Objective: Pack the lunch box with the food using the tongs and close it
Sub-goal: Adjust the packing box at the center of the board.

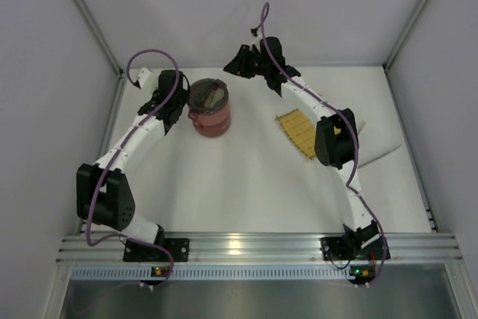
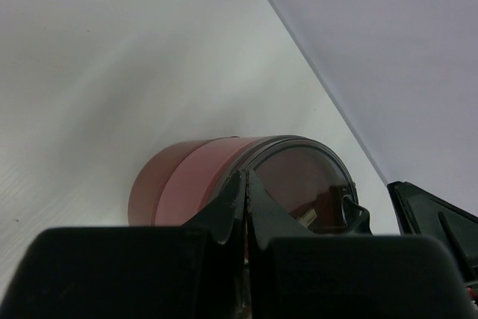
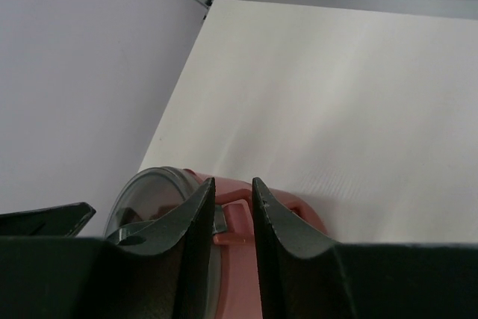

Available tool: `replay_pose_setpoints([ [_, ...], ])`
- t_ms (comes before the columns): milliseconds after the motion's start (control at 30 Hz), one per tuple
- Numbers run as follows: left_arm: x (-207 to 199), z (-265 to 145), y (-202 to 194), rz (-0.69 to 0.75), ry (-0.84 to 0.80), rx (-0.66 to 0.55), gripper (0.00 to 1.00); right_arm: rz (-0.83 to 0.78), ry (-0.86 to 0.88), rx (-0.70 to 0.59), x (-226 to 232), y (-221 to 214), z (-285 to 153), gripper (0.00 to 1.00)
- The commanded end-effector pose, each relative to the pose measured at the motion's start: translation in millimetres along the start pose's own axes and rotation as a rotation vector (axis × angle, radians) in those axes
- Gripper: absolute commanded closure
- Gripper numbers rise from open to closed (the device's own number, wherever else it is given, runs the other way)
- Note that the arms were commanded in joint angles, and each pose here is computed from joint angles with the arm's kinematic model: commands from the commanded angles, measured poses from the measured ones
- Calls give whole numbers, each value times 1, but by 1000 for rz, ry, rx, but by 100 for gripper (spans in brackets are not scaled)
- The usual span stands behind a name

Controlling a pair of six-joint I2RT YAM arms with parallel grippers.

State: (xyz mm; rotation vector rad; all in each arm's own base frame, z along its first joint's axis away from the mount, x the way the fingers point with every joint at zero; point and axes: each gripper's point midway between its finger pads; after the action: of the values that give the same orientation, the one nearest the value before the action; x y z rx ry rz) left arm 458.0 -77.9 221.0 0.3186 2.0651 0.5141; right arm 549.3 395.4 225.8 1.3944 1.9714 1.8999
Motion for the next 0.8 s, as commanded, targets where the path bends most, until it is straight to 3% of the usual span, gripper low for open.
replay_pose_setpoints([
  [0,-21,-16,12,-7,-77,-11,99,-32,73,-85,20,31,-1,74],
  [300,-24,-15,-12,24,-102,87,100,-47,111,-103,25,33,1,73],
  [767,-11,-13,-37,81,-74,142,100,32,210,-62,18,-2,25,73],
])
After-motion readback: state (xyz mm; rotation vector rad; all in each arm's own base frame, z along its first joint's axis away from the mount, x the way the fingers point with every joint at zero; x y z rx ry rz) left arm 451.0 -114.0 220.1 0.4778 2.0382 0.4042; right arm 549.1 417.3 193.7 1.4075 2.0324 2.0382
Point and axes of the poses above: each gripper's point midway between its finger pads, its own z axis out along the fingers, its own x axis along the line the jaws close on, y = z × x, and after that the axes turned 11 degrees about -z, right-handed
